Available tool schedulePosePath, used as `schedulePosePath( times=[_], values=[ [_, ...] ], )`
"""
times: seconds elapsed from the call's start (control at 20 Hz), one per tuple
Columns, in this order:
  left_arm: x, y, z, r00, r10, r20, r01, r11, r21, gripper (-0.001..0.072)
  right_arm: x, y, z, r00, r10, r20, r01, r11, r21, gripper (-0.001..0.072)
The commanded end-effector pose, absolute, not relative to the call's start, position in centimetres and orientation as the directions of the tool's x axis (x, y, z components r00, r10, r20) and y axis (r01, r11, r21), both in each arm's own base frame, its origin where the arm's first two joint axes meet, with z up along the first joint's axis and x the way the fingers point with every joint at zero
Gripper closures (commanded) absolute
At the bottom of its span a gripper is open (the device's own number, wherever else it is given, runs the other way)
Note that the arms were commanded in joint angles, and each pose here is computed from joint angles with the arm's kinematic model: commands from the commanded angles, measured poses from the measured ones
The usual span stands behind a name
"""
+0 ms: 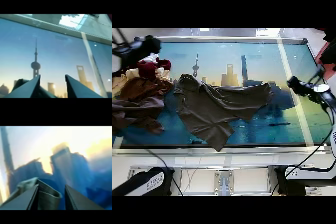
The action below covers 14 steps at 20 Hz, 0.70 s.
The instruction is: Fold the shirts.
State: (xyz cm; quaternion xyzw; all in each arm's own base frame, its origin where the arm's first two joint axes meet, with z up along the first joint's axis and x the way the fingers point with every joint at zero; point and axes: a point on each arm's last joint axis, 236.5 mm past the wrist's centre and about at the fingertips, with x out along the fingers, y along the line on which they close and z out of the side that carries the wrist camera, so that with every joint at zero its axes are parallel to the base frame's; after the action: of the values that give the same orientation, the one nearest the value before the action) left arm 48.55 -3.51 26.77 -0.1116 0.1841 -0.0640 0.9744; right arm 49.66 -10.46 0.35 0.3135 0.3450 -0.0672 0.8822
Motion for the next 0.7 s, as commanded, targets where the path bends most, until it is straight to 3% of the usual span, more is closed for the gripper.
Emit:
schedulePosePath(
  times=[0.0,0.15,0.3,0.4,0.6,0.65],
  values=[
    [39.6,0.5,25.9,0.890,-0.008,-0.455,-0.059,0.990,-0.131,0.0365,44.7,-10.7,-2.0,0.625,0.259,-0.736,0.357,0.744,0.565,0.0326],
    [33.7,-0.4,20.7,0.872,-0.036,-0.489,-0.152,0.929,-0.338,0.0364,45.0,-8.2,-3.6,0.586,0.328,-0.741,0.329,0.739,0.588,0.0326],
    [30.3,-3.5,14.4,0.812,-0.163,-0.561,-0.219,0.805,-0.551,0.0364,46.6,-5.3,-5.5,0.583,0.393,-0.711,0.324,0.690,0.647,0.0327],
    [29.6,-4.9,12.4,0.785,-0.224,-0.577,-0.227,0.763,-0.605,0.0364,47.7,-4.0,-6.6,0.592,0.414,-0.691,0.317,0.669,0.672,0.0331],
    [29.9,-5.0,12.8,0.799,-0.227,-0.557,-0.217,0.755,-0.619,0.0364,49.0,-1.6,-8.6,0.568,0.465,-0.679,0.297,0.654,0.696,0.0339],
    [30.1,-4.9,13.0,0.806,-0.224,-0.548,-0.213,0.754,-0.621,0.0364,49.4,-1.4,-8.9,0.563,0.470,-0.679,0.294,0.654,0.697,0.0372]
  ],
)
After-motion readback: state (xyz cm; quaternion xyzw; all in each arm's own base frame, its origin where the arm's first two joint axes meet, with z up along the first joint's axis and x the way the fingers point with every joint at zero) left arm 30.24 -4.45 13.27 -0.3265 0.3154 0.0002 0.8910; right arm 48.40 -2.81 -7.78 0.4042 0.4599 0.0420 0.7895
